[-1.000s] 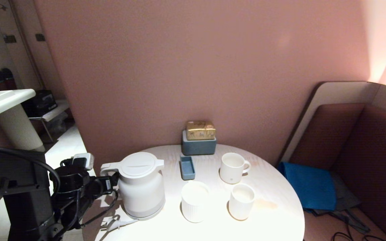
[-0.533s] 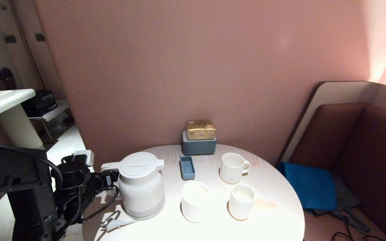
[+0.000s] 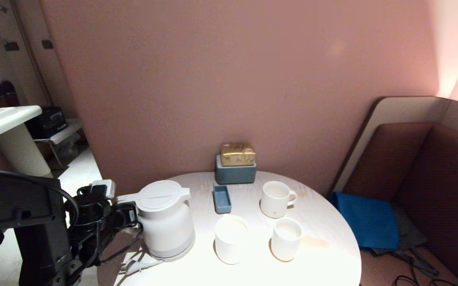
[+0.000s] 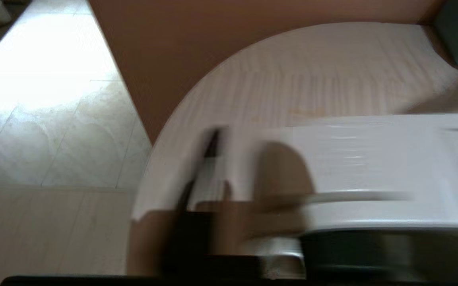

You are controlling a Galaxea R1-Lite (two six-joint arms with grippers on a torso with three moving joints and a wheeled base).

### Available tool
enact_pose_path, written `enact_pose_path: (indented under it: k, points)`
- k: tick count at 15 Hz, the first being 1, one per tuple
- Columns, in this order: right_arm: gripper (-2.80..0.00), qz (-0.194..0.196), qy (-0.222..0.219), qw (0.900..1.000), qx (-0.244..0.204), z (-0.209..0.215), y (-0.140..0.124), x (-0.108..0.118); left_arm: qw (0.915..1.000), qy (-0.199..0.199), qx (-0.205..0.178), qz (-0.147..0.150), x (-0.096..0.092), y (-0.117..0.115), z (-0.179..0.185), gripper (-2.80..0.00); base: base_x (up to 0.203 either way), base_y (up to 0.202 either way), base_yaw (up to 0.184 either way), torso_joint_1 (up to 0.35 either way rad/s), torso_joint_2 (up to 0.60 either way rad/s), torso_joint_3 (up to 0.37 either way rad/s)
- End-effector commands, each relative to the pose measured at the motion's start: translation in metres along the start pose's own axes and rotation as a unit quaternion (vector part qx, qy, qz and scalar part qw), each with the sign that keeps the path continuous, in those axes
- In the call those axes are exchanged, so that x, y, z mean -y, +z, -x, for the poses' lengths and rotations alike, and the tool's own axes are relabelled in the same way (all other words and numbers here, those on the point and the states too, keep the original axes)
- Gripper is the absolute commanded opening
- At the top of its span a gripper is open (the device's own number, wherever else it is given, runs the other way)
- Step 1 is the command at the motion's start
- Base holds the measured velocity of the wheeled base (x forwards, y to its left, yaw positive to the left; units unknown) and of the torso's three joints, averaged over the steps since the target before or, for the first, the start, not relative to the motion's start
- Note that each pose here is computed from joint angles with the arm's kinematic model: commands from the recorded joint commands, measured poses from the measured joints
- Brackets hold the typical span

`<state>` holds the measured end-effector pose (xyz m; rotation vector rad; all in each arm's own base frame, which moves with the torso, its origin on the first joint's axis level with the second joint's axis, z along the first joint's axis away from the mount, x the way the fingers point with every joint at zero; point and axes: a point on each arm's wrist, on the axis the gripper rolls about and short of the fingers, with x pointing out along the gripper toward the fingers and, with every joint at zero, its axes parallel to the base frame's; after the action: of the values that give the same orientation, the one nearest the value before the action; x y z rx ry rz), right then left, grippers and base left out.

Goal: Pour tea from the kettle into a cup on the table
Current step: Pick up the kettle

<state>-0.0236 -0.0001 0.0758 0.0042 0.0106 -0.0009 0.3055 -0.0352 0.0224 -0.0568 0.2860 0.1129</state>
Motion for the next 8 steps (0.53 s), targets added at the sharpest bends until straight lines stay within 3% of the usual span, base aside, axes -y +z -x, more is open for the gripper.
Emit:
enact_pose_path:
  k: [1,6,8]
  points:
    - [-2.80,0.000,0.000,1.000,-0.001,0.000,0.000,0.000,0.9998,0.003,0.022,0.004,0.000,0.004,-0.001,-2.80,0.000,0.000,0.000,0.000,0.00,0.000]
    - [-2.80,0.000,0.000,1.000,-0.001,0.000,0.000,0.000,0.9991,-0.001,0.041,0.010,0.003,0.012,-0.006,-2.80,0.000,0.000,0.000,0.000,0.00,0.000]
    - [-2.80,0.000,0.000,1.000,-0.001,0.000,0.000,0.000,0.9972,-0.007,0.072,0.017,0.005,0.028,-0.005,-2.80,0.000,0.000,0.000,0.000,0.00,0.000]
